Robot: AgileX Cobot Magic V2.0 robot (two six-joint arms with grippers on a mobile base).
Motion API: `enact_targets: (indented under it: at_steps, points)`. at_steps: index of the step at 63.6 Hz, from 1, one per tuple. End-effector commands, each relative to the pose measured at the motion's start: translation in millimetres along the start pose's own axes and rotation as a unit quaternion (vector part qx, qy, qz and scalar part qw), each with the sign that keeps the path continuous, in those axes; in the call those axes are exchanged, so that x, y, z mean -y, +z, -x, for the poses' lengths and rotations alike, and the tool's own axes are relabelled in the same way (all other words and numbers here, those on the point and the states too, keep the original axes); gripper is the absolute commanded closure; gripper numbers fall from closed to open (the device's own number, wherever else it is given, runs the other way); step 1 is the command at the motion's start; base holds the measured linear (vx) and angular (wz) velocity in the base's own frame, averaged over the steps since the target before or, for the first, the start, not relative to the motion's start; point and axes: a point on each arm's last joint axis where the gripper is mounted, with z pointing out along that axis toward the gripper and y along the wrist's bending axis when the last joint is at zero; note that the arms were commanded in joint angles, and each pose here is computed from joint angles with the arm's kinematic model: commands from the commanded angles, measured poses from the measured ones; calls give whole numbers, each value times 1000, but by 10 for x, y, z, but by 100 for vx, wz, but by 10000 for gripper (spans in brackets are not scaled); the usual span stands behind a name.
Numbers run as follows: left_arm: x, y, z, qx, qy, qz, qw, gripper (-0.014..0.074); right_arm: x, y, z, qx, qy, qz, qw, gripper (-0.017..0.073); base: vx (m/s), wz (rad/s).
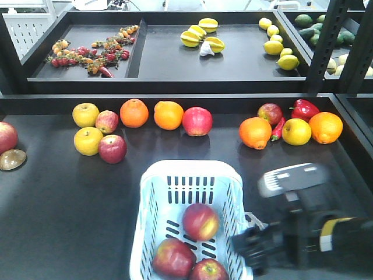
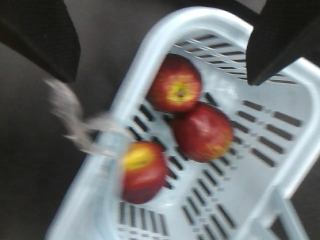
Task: Pick three apples into basket with both arms
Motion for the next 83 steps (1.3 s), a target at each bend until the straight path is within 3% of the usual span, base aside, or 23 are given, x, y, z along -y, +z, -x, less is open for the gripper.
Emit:
enact_targets:
  at_steps: [1,17,32,58,83]
  points:
    - [2,-35,107,37,1,-4,999,8,175,-264,88,36,1,-37,999,-48,0,0]
    - [2,-35,107,37,1,-4,999,8,564,-862,-110,70,35,-160,984,-29,0,0]
    - [2,-35,107,37,1,-4,999,8,629,-1272,-355,110,47,-234,965,-29,0,0]
    - [2,-36,108,37,1,-4,999,8,513,-1691,-343,208,37,-248,946,-29,0,0]
    - [2,-36,108,37,1,-5,999,8,518,-1686,-346,207,36,-250,945,-22,0,0]
